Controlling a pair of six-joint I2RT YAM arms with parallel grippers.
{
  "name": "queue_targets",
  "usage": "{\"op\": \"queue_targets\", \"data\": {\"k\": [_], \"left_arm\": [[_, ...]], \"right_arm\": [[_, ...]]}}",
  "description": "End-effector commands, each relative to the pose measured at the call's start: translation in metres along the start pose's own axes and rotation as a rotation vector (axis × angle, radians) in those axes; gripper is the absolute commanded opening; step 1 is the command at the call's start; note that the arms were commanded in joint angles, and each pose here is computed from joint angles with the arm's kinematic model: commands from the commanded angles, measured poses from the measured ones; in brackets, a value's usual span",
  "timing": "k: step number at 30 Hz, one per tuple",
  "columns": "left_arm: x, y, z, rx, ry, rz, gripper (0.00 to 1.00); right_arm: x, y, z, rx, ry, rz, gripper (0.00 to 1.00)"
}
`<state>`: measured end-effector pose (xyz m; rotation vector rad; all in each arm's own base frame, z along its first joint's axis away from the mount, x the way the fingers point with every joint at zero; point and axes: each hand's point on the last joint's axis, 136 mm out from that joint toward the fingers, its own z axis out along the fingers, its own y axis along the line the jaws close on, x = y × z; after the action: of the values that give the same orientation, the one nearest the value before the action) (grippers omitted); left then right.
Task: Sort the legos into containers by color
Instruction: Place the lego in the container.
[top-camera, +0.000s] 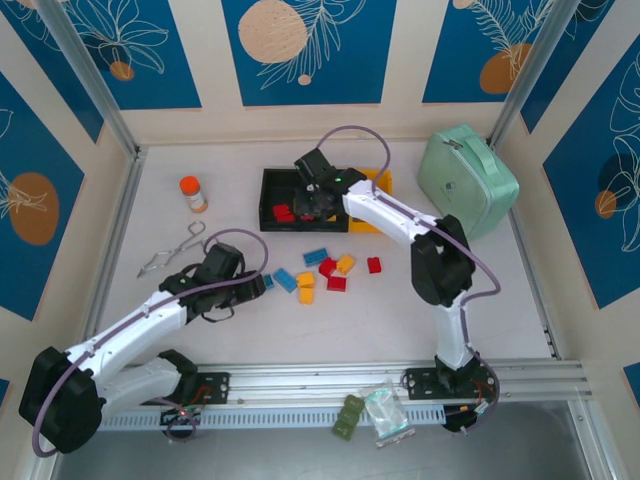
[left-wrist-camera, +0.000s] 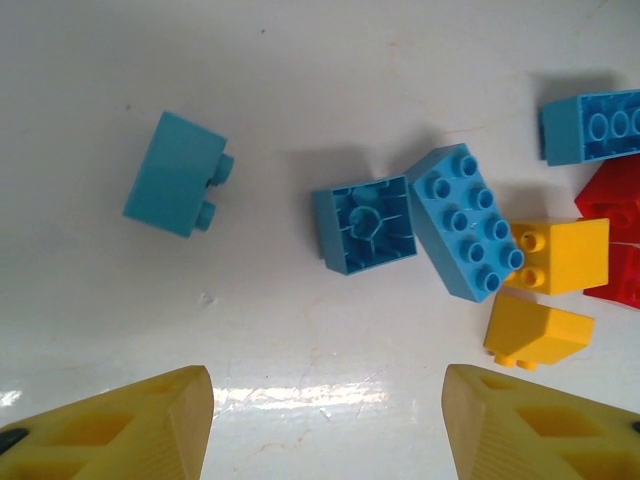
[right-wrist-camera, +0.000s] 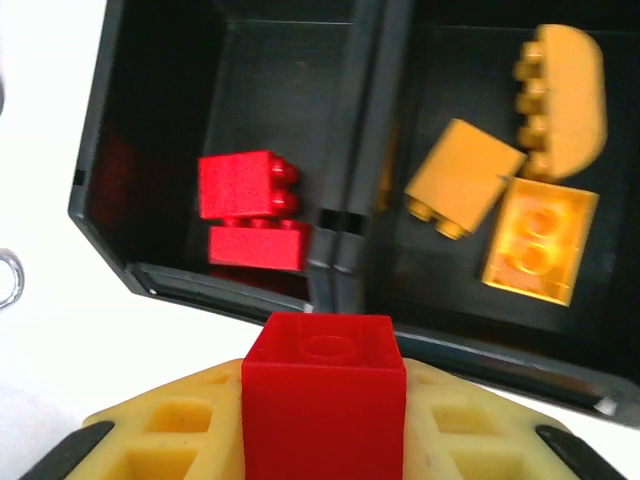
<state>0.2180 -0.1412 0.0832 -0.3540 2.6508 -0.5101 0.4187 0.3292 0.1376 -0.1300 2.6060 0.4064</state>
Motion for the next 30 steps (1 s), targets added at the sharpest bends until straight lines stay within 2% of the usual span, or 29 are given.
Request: {"op": "queue_targets", "data": {"k": [1,7,19,22,26,30], "left_arm": [[0.005,0.010,-0.001,-0.020,0.005,-0.037,0.62],[0.007,0.011,-0.002,-0.018,0.011,-0.040,0.62],[0.013,0.013,0.004,-0.016,0.033,-0.047,0.62],[0.013,0.012,0.004,-0.013,0.031,-0.049,0.62],[0.013,0.011,0.005,-0.010,0.033,-0.050,0.62],[0.011,0.007,0.006,0.004,0.034,-0.049,0.62]], "right_arm": [[-0.004,0.019,0.004,-0.032,0.029,-0.039,0.30],[-0.016,0.029,0.029,0.002,0.039,-0.066,0.30],[-0.035,0.018,0.062,0.111,0.031,-0.067,0.34],[-0.036,0.015,0.066,0.121,0.030,-0.054,0.38],[-0.037,0.019,0.064,0.120,0.022,-0.065,0.48],[-0.041,0.027,0.051,0.120,-0.006,-0.092,0.51]]}}
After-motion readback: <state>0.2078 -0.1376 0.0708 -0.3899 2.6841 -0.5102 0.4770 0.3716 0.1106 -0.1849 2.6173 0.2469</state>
